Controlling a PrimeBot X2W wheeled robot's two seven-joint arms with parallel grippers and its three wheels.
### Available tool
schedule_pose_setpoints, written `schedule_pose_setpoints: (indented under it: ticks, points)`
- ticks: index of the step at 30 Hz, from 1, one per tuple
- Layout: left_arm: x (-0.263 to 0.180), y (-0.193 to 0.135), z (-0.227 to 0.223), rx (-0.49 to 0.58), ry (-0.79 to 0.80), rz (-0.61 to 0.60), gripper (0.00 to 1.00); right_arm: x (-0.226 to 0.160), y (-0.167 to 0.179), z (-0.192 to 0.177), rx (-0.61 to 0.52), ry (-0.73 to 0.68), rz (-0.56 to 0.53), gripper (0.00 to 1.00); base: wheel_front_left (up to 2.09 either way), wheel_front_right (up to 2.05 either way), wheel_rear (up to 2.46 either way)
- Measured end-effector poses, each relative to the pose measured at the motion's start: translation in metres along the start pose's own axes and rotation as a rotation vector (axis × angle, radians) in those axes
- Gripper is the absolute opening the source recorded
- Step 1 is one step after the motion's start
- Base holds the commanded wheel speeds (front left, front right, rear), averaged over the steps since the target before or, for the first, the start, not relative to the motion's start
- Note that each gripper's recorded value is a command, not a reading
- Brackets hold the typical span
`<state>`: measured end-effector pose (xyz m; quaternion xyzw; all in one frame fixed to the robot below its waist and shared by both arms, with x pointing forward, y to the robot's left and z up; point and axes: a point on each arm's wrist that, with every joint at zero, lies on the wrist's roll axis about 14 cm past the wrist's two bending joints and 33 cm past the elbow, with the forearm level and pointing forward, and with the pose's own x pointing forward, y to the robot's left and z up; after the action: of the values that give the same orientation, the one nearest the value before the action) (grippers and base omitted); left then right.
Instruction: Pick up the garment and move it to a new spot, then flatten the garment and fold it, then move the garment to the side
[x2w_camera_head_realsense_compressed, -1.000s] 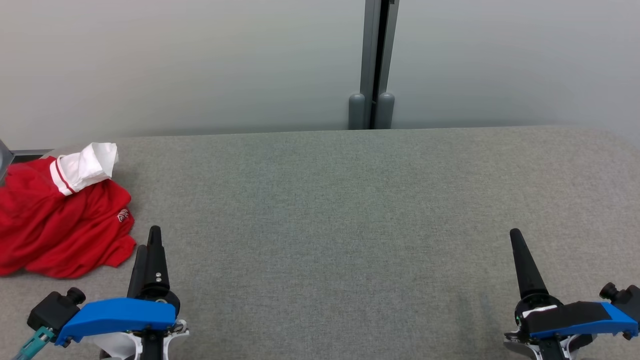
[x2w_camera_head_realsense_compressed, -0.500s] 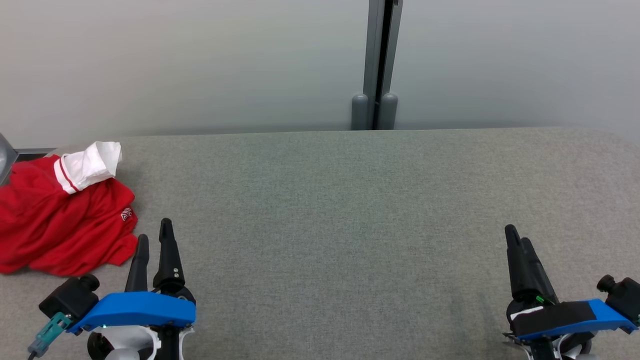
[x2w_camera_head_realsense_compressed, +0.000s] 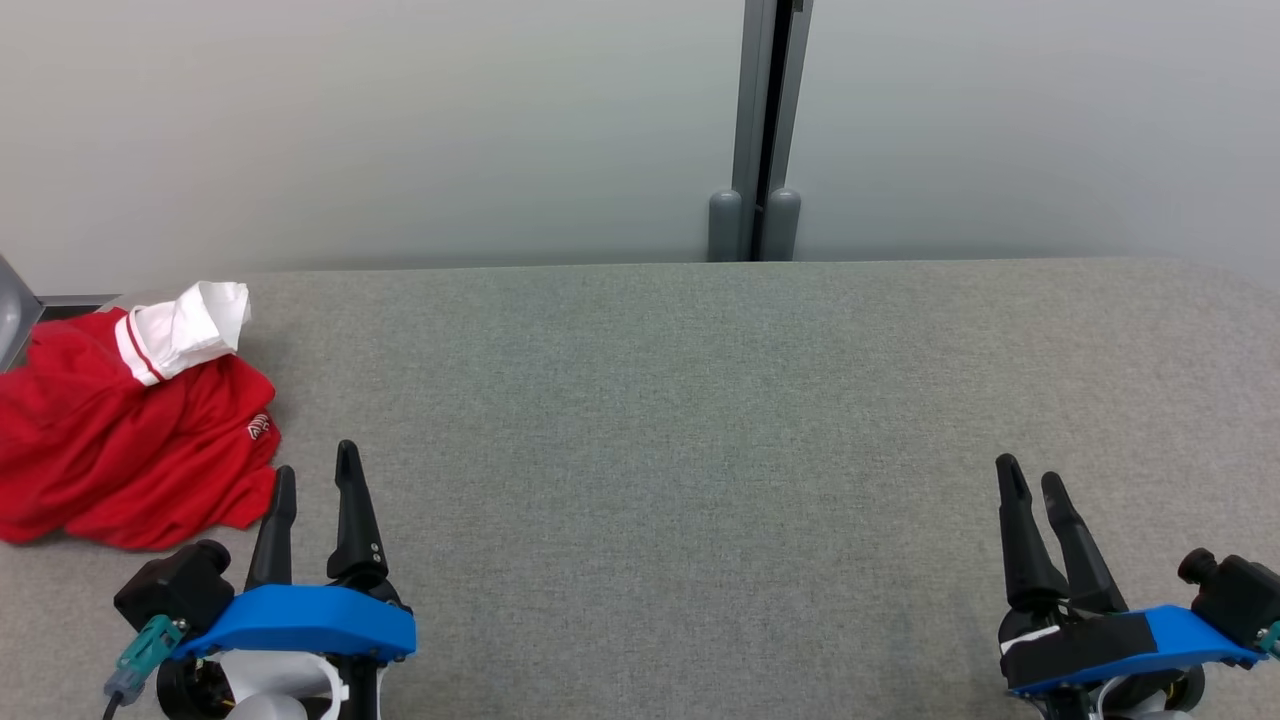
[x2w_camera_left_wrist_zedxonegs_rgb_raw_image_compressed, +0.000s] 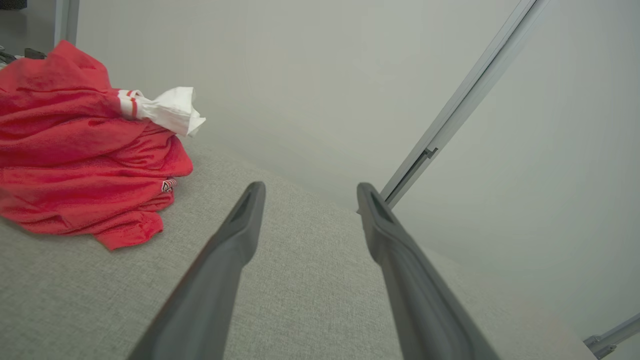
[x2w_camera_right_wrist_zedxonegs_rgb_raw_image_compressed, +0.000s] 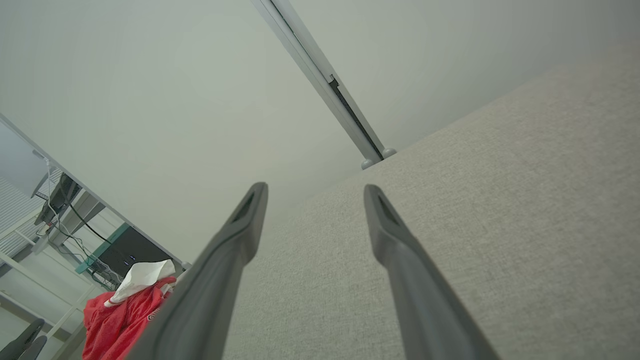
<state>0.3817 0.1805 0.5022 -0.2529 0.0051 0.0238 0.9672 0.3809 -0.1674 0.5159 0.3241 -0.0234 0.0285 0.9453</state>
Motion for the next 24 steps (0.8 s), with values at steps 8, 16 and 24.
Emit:
schedule_pose_setpoints:
  ticks: [8,16,24]
  points:
    - [0.000,0.000,0.002,0.095,-0.017,-0.002,1.00,0.001,0.005,0.001,-0.097,-0.009,0.023,1.00,0.00,0.00,0.00]
    - [-0.001,-0.002,0.001,0.190,-0.024,-0.011,1.00,0.001,0.011,0.000,-0.190,-0.014,0.049,1.00,0.00,0.00,0.00]
    - [-0.001,-0.001,0.000,0.257,-0.033,-0.012,1.00,0.001,0.014,-0.002,-0.268,-0.014,0.068,1.00,0.00,0.00,0.00]
